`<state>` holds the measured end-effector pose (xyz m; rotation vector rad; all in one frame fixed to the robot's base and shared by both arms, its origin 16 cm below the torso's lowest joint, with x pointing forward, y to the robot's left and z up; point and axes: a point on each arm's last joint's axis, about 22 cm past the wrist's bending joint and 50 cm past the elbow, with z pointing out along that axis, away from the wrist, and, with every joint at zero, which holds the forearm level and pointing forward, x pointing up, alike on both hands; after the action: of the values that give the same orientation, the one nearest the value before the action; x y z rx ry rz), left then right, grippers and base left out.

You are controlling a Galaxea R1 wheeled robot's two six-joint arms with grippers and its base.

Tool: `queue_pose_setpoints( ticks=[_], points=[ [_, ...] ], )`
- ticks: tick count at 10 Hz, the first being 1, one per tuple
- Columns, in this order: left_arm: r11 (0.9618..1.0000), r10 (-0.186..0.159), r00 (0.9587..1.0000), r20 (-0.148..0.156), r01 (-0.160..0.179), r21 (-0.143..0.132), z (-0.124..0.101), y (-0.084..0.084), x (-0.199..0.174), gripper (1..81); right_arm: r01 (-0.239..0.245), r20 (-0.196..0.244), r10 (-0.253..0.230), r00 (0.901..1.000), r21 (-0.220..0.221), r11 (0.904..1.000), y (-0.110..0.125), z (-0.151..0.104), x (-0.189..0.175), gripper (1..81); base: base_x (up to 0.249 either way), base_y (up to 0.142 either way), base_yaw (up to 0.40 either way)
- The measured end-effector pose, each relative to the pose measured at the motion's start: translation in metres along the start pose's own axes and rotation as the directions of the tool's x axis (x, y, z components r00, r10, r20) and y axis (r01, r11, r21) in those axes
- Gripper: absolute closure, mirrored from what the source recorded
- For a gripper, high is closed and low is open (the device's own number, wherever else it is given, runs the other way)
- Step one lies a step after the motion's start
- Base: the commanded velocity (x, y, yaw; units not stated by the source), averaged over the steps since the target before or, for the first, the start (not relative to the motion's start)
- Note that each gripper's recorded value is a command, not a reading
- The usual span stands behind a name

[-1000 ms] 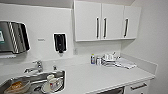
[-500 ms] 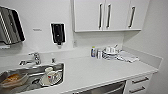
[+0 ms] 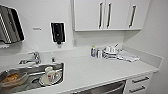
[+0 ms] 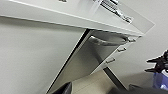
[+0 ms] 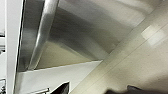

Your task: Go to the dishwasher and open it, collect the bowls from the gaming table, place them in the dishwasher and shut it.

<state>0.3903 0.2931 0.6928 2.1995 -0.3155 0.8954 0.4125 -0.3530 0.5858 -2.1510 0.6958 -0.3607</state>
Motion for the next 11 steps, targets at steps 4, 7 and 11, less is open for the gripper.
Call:
queue_pose_setpoints(
  ticks=[4,7,11],
  points=[
    [0.9993,0.037,0.9980,-0.052,-0.036,0.005,-0.001,-0.002,0.021,1.0,-0.056,0.058,0.055,0.9968,0.020,0.9982,-0.039,-0.017,0.026,1.0,0.000,0.000,0.000],
    [0.9985,0.050,0.9952,-0.084,-0.052,-0.016,0.005,0.004,0.036,1.0,-0.152,0.066,0.152,0.9861,-0.017,0.9883,-0.047,-0.018,0.065,1.0,0.000,0.000,0.000],
    [0.9994,0.020,0.9965,-0.081,-0.022,-0.026,0.010,0.004,0.034,1.0,-0.192,0.151,0.199,0.9684,-0.055,0.9798,-0.072,0.035,0.074,1.0,0.000,0.000,0.000]
  ],
)
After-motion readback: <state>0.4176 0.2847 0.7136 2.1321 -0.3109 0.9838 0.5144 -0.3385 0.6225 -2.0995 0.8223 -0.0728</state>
